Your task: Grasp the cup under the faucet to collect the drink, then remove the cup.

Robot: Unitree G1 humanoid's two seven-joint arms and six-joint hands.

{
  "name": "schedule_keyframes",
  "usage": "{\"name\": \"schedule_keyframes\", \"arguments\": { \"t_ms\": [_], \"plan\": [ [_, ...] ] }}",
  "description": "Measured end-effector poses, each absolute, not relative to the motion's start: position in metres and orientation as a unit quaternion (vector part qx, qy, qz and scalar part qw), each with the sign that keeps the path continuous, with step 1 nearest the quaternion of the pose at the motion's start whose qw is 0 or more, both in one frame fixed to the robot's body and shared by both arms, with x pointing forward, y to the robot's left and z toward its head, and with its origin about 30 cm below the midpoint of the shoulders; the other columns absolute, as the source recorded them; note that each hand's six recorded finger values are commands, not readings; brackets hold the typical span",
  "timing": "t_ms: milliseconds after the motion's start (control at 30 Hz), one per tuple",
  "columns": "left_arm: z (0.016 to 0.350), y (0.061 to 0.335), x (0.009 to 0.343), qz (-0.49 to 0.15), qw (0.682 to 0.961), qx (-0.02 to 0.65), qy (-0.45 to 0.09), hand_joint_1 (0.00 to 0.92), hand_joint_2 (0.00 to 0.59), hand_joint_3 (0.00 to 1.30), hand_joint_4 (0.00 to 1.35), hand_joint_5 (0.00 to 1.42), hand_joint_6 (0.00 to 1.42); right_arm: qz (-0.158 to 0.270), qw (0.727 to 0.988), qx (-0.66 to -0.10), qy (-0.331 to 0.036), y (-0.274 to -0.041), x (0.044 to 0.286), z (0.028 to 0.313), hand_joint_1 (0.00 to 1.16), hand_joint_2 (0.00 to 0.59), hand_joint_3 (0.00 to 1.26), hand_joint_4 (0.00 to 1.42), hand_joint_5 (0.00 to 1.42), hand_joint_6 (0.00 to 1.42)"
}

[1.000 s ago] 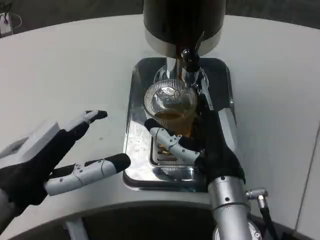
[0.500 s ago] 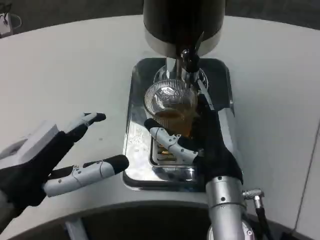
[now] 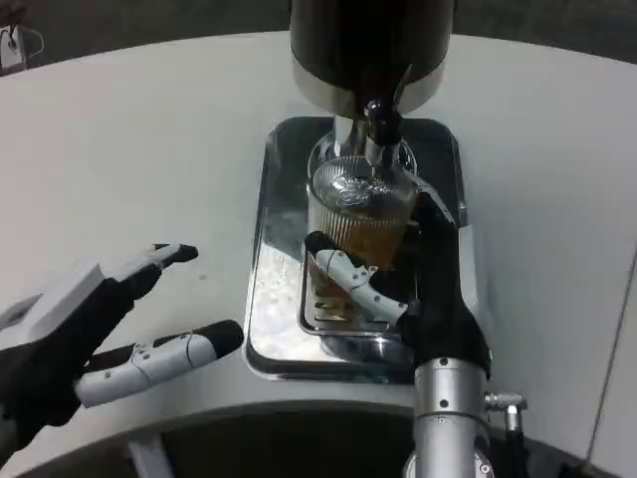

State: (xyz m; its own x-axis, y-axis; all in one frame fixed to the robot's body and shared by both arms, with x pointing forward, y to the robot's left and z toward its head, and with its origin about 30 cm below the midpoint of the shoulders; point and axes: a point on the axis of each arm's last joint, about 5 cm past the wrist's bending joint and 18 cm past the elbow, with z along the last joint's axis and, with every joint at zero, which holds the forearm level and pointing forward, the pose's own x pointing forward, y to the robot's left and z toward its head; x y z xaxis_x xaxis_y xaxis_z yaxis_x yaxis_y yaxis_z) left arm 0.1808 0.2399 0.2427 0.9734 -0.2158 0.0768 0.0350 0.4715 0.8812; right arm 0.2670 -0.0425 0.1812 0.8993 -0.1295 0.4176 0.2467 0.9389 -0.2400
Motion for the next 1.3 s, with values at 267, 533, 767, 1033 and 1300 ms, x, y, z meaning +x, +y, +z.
{"name": "schedule_keyframes", "arguments": {
  "t_ms": [267, 533, 767, 1033, 1300],
  "plan": [
    [0.243, 0.241, 0.18, -0.073, 0.853, 0.509, -0.086, 0.0, 0.062, 0.15, 0.04, 0.1, 0.21, -0.113, 0.967, -0.114, -0.2, -0.042, 0.267, 0.181, 0.84, 0.252, 0.4, 0.58, 0.8, 0.91],
    [0.242, 0.241, 0.18, -0.075, 0.853, 0.509, -0.085, 0.0, 0.062, 0.17, 0.04, 0.1, 0.21, -0.118, 0.968, -0.095, -0.199, -0.042, 0.267, 0.183, 0.87, 0.252, 0.53, 0.78, 1.02, 1.16],
    [0.242, 0.241, 0.18, -0.076, 0.853, 0.509, -0.085, 0.0, 0.062, 0.19, 0.05, 0.1, 0.21, -0.119, 0.97, -0.081, -0.196, -0.043, 0.265, 0.183, 0.9, 0.242, 0.66, 0.93, 1.16, 1.3],
    [0.243, 0.241, 0.182, -0.075, 0.854, 0.508, -0.085, 0.0, 0.062, 0.19, 0.05, 0.1, 0.21, -0.112, 0.973, -0.064, -0.192, -0.047, 0.255, 0.181, 0.92, 0.237, 0.76, 1.03, 1.26, 1.38],
    [0.242, 0.24, 0.184, -0.078, 0.854, 0.507, -0.084, 0.0, 0.062, 0.19, 0.05, 0.1, 0.21, -0.11, 0.97, -0.047, -0.213, -0.052, 0.247, 0.188, 0.92, 0.226, 0.79, 1.06, 1.29, 1.41]
  ]
}}
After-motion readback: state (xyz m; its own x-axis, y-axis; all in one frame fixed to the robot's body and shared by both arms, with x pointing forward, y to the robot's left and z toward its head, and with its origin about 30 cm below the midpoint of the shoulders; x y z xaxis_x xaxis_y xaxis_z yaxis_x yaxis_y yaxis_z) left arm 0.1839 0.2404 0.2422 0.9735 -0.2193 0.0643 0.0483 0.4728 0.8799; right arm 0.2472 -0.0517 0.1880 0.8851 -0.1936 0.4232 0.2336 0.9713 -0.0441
